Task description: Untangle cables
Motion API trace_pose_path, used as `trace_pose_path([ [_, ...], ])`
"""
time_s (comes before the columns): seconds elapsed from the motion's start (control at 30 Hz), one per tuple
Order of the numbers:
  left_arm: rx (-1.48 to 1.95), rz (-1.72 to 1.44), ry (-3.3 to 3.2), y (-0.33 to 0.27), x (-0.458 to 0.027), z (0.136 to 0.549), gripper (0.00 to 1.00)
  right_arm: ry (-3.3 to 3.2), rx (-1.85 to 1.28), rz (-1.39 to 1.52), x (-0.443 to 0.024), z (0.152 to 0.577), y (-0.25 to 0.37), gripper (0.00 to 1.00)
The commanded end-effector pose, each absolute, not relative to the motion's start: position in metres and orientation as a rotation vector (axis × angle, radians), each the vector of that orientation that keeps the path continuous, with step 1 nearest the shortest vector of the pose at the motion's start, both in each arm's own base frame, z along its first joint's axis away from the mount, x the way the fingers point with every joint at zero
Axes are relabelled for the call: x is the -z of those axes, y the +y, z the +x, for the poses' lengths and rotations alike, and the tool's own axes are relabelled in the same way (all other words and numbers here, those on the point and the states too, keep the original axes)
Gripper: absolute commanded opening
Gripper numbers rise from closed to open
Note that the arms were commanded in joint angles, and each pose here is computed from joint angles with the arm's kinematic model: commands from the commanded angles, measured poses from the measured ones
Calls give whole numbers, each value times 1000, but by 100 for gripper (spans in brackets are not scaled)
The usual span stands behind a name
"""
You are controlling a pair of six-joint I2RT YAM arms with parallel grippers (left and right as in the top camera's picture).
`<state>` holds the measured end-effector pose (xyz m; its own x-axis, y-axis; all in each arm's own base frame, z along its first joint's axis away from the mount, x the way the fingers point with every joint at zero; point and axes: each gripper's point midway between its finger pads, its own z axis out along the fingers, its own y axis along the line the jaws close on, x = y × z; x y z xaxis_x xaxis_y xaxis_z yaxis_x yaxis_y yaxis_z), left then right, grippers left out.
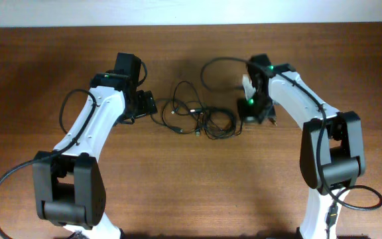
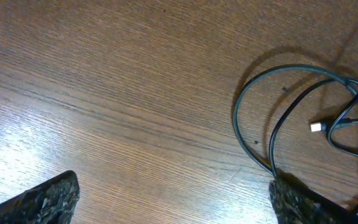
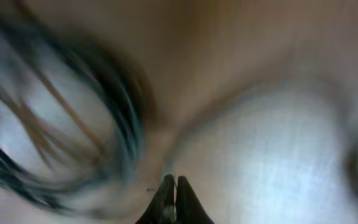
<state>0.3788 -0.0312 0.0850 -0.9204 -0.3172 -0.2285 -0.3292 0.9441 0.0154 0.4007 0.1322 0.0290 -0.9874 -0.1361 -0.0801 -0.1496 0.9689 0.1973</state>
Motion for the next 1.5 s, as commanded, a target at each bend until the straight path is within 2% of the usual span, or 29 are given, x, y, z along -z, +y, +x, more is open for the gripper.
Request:
trace_pose_path([
  [0.0, -106, -482, 2885, -29, -81, 376, 99, 2882, -277, -220, -39, 442, 135, 4],
  [0.2, -106, -480, 2886, -29, -81, 376, 99, 2774, -212, -207, -29, 463, 130, 8],
  [0.4, -105, -481, 2886, -29, -81, 376, 99, 2830, -150, -199, 0, 442, 118, 8],
  [0.67, -105, -481, 2886, -29, -81, 376, 99, 3100, -90, -206, 28, 371, 100, 8],
  [0.83, -105, -482, 2886, -29, -81, 376, 99, 3329, -75, -207, 25, 315, 92, 8],
  [0.93, -105, -482, 2886, -29, -81, 376, 99, 3394, -154, -196, 21, 300, 98, 7],
  [0.97, -105, -482, 2886, -29, -81, 376, 99, 3404, -176, -193, 20, 297, 100, 4],
  [1.1, -105, -482, 2886, -29, -81, 376, 99, 3390, -202, -194, -1, 303, 103, 4],
  [1.3, -105, -482, 2886, -29, -81, 376, 99, 3176, -263, -394, -70, 340, 139, 4],
  [1.4, -105, -482, 2886, -29, -81, 376, 99, 3106, -274, -493, -73, 345, 165, 6],
  [1.47, -105, -482, 2886, -29, -81, 376, 99, 3074, -280, -552, -72, 344, 180, 13],
])
